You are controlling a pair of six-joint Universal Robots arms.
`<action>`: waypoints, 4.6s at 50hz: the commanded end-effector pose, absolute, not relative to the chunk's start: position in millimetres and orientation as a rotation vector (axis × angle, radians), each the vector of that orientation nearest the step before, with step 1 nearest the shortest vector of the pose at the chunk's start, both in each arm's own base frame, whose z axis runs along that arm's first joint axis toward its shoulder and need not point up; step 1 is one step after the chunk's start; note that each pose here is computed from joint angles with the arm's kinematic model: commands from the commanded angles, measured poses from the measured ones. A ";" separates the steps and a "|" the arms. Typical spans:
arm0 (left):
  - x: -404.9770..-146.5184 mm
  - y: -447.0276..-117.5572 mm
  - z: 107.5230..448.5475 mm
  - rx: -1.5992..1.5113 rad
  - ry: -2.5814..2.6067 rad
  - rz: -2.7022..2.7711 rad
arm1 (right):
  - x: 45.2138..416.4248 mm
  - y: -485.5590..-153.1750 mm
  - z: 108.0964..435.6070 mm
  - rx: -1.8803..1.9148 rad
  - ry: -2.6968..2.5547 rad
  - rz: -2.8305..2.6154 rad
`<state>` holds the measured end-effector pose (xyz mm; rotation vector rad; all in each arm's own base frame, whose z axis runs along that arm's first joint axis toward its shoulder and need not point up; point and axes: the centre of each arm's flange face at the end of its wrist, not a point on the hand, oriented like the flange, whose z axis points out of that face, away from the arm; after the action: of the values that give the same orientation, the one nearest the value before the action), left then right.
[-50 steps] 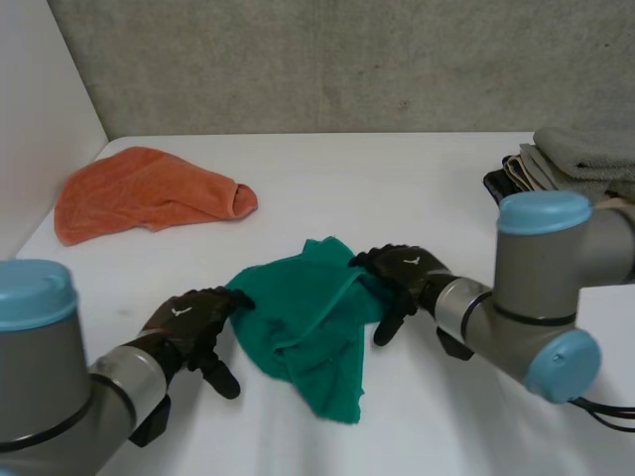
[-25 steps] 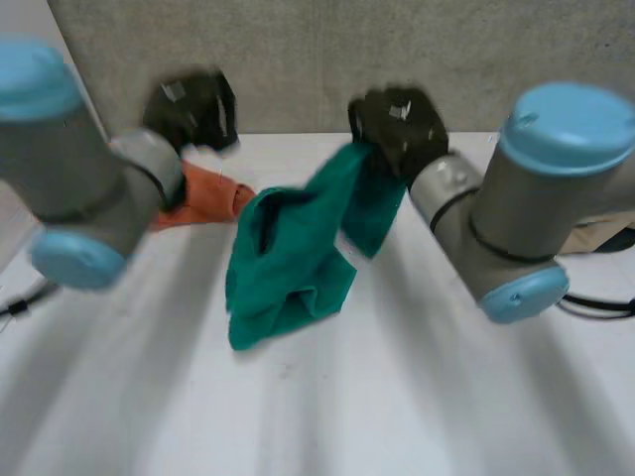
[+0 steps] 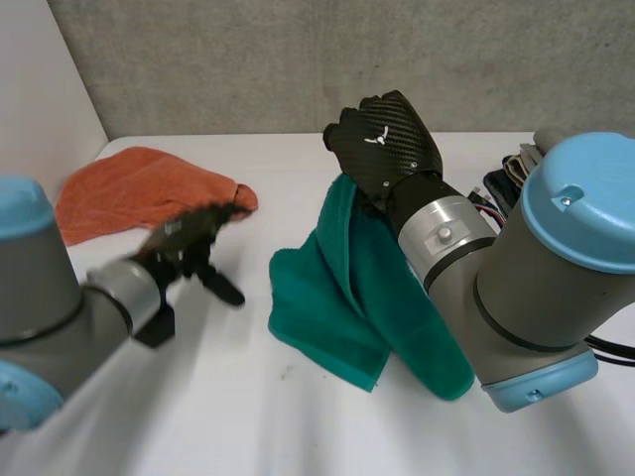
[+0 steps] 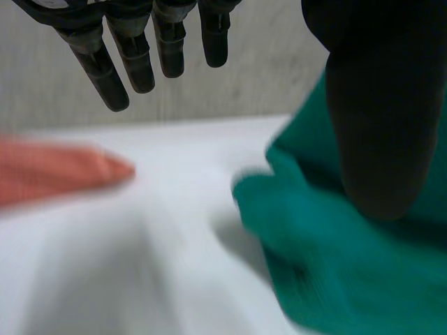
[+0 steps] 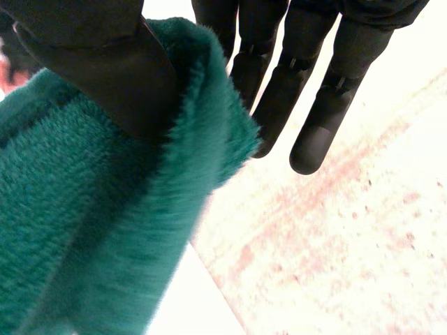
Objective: Fold the laundry.
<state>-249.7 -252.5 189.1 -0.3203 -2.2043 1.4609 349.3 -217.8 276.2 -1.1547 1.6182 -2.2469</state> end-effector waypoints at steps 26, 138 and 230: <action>-347.9 -215.3 141.2 -0.270 -2.114 1.269 | 329.8 -139.1 337.4 -1.003 1.601 -2.127; -201.0 -245.1 299.4 -0.605 -2.265 1.376 | 285.4 -231.0 301.6 -1.655 1.866 -2.255; -241.7 -275.0 129.0 -0.976 -2.416 1.669 | 310.4 -228.4 141.7 -1.347 2.109 -1.932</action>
<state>-242.8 -259.5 146.8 -1.0412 -2.3117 1.6310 312.8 -228.5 142.8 -1.3479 2.0939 -1.9281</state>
